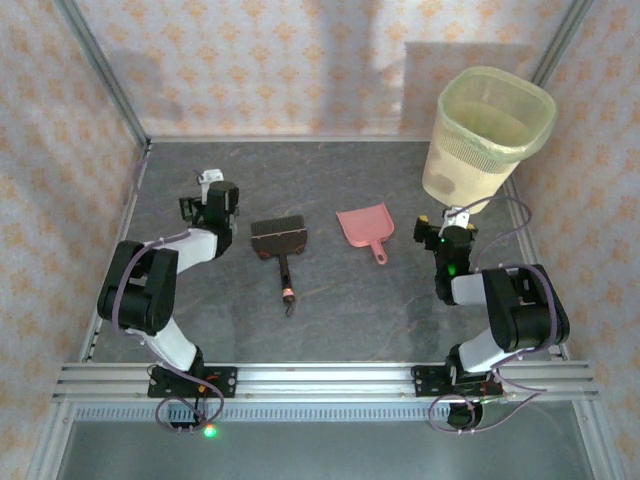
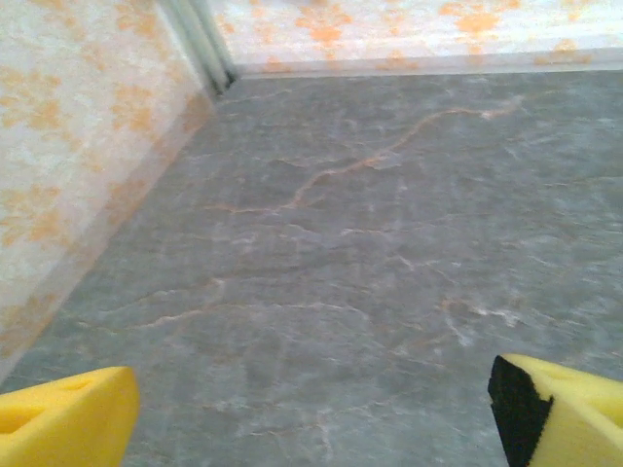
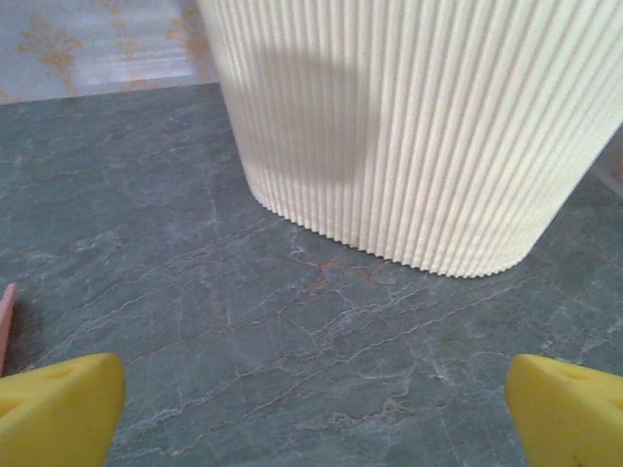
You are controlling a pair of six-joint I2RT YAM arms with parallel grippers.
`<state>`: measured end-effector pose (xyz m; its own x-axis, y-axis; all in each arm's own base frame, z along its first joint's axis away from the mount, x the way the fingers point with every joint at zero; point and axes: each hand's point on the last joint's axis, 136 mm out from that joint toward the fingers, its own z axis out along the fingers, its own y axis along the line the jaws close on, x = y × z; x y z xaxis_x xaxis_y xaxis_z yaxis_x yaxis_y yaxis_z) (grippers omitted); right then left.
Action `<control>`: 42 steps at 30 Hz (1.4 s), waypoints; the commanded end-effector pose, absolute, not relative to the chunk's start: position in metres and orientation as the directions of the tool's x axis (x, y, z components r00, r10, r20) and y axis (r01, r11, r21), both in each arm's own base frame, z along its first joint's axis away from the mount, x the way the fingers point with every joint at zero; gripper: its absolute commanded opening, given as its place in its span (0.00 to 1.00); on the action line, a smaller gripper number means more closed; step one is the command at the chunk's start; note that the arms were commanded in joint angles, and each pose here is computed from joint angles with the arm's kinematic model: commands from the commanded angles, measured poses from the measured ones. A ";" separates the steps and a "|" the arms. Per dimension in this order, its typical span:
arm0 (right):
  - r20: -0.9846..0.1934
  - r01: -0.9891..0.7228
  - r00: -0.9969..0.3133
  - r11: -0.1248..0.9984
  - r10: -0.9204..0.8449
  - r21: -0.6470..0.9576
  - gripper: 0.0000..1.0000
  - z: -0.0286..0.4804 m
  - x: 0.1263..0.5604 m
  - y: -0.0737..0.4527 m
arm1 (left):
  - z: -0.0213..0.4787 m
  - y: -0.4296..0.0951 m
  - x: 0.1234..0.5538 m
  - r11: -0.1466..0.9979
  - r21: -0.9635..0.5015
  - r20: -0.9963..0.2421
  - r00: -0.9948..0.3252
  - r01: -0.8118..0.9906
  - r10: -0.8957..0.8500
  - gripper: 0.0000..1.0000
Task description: Sweep away the paper scraps from the table
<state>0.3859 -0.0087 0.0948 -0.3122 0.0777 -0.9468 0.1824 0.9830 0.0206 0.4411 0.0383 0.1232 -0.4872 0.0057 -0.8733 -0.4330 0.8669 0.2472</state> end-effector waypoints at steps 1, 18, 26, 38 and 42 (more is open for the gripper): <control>-0.945 0.266 -0.309 0.964 0.106 0.022 0.99 0.095 0.386 -0.023 | 0.108 0.047 0.400 0.877 0.229 -0.871 -0.492 -0.422 -0.010 0.92; -0.946 0.257 -0.309 0.966 0.102 0.020 0.99 0.094 0.386 -0.022 | 0.101 0.045 0.381 0.912 0.105 -0.937 -0.348 -0.396 -0.043 1.00; -0.933 0.319 -0.323 0.946 0.155 0.047 0.99 0.092 0.390 -0.036 | 0.100 0.048 0.381 0.917 0.085 -0.935 -0.348 -0.391 -0.062 1.00; -0.935 0.314 -0.320 0.948 0.153 0.048 0.99 0.092 0.389 -0.036 | 0.099 0.048 0.381 0.917 0.085 -0.934 -0.351 -0.389 -0.062 1.00; -0.935 0.314 -0.321 0.948 0.153 0.048 0.99 0.092 0.389 -0.035 | 0.100 0.049 0.381 0.917 0.082 -0.934 -0.350 -0.390 -0.065 1.00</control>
<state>0.3856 -0.0306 0.0858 -0.3459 0.1398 -0.9278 0.2862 0.9574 0.0376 0.3776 0.0483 0.0956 -0.3616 -0.0541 -0.9307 -0.3874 0.9168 0.0972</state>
